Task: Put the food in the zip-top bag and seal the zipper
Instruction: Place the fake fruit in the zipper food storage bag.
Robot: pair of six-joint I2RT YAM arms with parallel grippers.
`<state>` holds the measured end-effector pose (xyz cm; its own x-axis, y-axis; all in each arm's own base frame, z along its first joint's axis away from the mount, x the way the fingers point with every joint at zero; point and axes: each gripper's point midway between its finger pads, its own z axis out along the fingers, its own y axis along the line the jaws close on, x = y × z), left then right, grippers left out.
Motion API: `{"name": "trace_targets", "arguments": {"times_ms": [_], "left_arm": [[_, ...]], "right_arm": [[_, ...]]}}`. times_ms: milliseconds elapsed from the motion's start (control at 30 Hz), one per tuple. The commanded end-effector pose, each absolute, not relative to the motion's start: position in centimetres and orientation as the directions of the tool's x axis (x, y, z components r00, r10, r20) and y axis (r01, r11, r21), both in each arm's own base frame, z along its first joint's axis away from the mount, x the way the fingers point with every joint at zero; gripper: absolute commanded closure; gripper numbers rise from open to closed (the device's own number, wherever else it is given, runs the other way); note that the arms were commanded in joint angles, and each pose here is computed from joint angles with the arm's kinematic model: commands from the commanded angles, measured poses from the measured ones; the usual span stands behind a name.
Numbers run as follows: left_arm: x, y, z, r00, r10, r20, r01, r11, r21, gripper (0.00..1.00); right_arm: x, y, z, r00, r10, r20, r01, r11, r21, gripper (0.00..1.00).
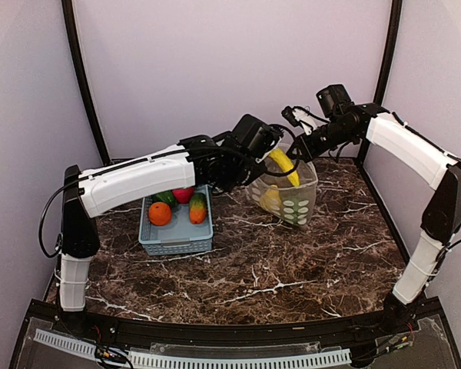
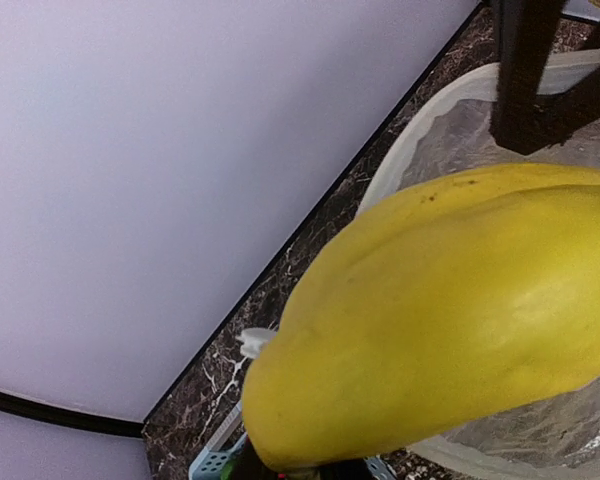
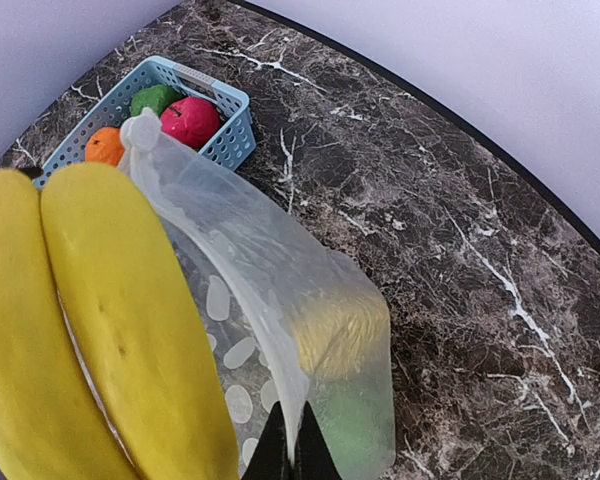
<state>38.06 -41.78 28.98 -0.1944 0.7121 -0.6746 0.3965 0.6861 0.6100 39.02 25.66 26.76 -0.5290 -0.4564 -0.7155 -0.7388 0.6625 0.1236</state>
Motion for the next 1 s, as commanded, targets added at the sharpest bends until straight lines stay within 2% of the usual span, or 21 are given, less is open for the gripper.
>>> {"name": "trace_targets", "arguments": {"times_ms": [0,100,167,267,333,400,567,767,967], "left_arm": [[36.8,-43.6,30.3,-0.091,0.835,-0.542,0.34,0.538,0.772,0.88],[36.5,-44.5,30.1,-0.068,0.866,-0.495,0.316,0.489,0.813,0.88],[36.4,-45.0,29.8,-0.059,0.873,-0.485,0.32,0.477,0.819,0.81],[36.3,-45.3,29.6,-0.058,0.864,-0.5,0.33,0.489,0.807,0.56],[36.4,-45.2,29.9,-0.066,0.854,-0.517,0.314,0.509,0.801,0.44],[36.5,-45.0,30.6,-0.071,0.841,-0.536,0.298,0.53,0.794,0.37],[36.1,-44.5,33.3,-0.071,0.784,-0.617,0.29,0.608,0.739,0.33],[33.8,-44.2,37.0,-0.051,0.599,-0.799,0.414,0.741,0.528,0.32],[31.6,-41.5,36.3,-0.107,0.514,-0.851,0.484,0.775,0.407,0.31]], "right_arm": [[38.9,26.2,29.3,-0.488,-0.426,-0.762,-0.749,0.652,0.116,1.0],[38.9,26.2,29.1,-0.491,-0.427,-0.76,-0.749,0.653,0.117,1.0],[38.9,26.2,29.0,-0.494,-0.426,-0.758,-0.748,0.653,0.121,1.0],[38.9,26.2,28.9,-0.495,-0.427,-0.757,-0.748,0.652,0.122,1.0],[38.9,26.2,28.9,-0.493,-0.428,-0.757,-0.749,0.652,0.12,1.0],[38.9,26.1,28.9,-0.493,-0.429,-0.757,-0.748,0.653,0.117,1.0],[38.9,26.1,28.6,-0.494,-0.433,-0.754,-0.749,0.653,0.115,1.0],[39.1,25.9,28.0,-0.494,-0.441,-0.749,-0.745,0.658,0.104,1.0],[41.3,23.8,28.8,-0.489,-0.423,-0.763,-0.708,0.704,0.063,1.0]]}}
